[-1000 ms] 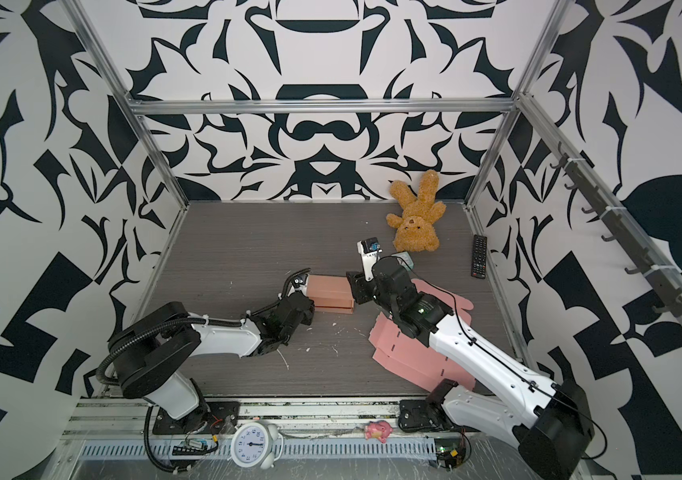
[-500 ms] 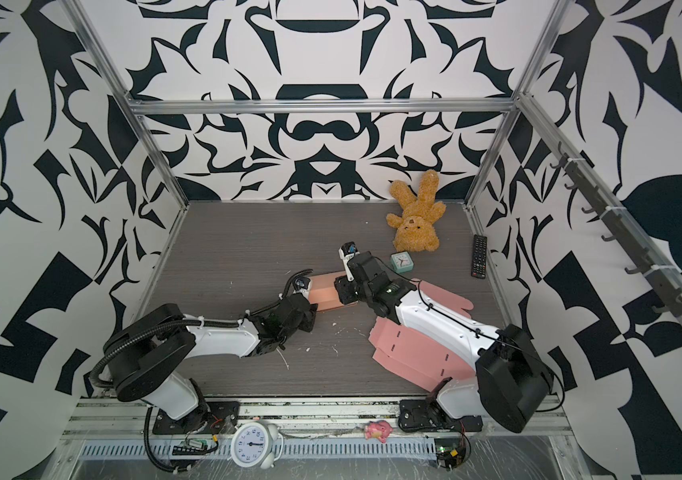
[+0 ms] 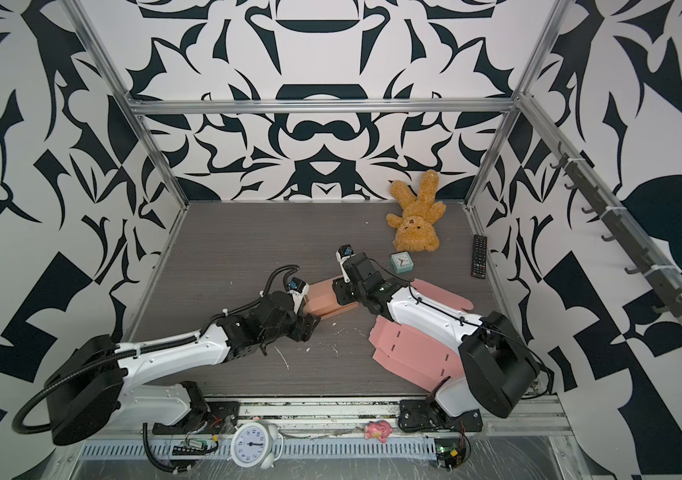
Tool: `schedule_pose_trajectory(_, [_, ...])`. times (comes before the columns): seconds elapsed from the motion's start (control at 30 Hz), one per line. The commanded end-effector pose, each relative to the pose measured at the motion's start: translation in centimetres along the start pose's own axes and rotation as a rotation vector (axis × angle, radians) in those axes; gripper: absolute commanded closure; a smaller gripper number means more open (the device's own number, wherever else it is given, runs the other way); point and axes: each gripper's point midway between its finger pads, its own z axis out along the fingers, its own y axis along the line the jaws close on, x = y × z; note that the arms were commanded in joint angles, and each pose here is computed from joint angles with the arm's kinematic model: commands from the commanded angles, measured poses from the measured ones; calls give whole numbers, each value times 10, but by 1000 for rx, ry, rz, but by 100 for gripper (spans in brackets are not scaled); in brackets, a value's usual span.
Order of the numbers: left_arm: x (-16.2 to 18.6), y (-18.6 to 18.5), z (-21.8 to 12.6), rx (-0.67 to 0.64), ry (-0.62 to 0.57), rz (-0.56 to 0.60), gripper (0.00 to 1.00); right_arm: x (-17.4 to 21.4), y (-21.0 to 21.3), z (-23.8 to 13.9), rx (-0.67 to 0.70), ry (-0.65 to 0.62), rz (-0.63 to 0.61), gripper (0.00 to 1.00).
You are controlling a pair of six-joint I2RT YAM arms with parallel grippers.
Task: Fold the paper box
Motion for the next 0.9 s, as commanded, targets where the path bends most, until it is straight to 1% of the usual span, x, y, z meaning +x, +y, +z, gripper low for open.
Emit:
schedule_pose_trajectory(0.0, [7,-20,-24,120,52,29,24,-8,3,-5,-16,-43,8,48])
schedule_pose_trajectory(0.1, [-8,-29,-44,152,25,53,22,-3,2,-4,-12,-32,7,48])
schedule_pose_trajectory(0.17, [-18,-31,-53,153,8,42,21,0,1,-3,-10,-27,6,49])
schedule_pose_trajectory(0.33, [-43,-26,-54,145,-18,-71,21,7,-4,-1,9,-10,6,49])
schedule_pose_trajectory(0.4, [-51,-18,-45,139,-16,-138,21,10,-6,-1,20,-3,6,49])
schedule_pose_trajectory(0.47, [-54,-5,-32,131,13,-211,21,13,-7,0,22,3,7,50])
schedule_pose_trajectory(0.57, [-54,13,-13,135,40,-323,21,17,-9,1,26,16,9,50])
schedule_pose_trajectory(0.6, [-47,21,1,121,72,-353,21,18,-8,1,24,19,10,50])
schedule_pose_trajectory(0.7, [-42,32,21,104,103,-385,21,22,-8,1,19,26,18,50])
schedule_pose_trajectory(0.87, [-33,42,44,83,133,-409,22,29,-9,1,15,37,25,51])
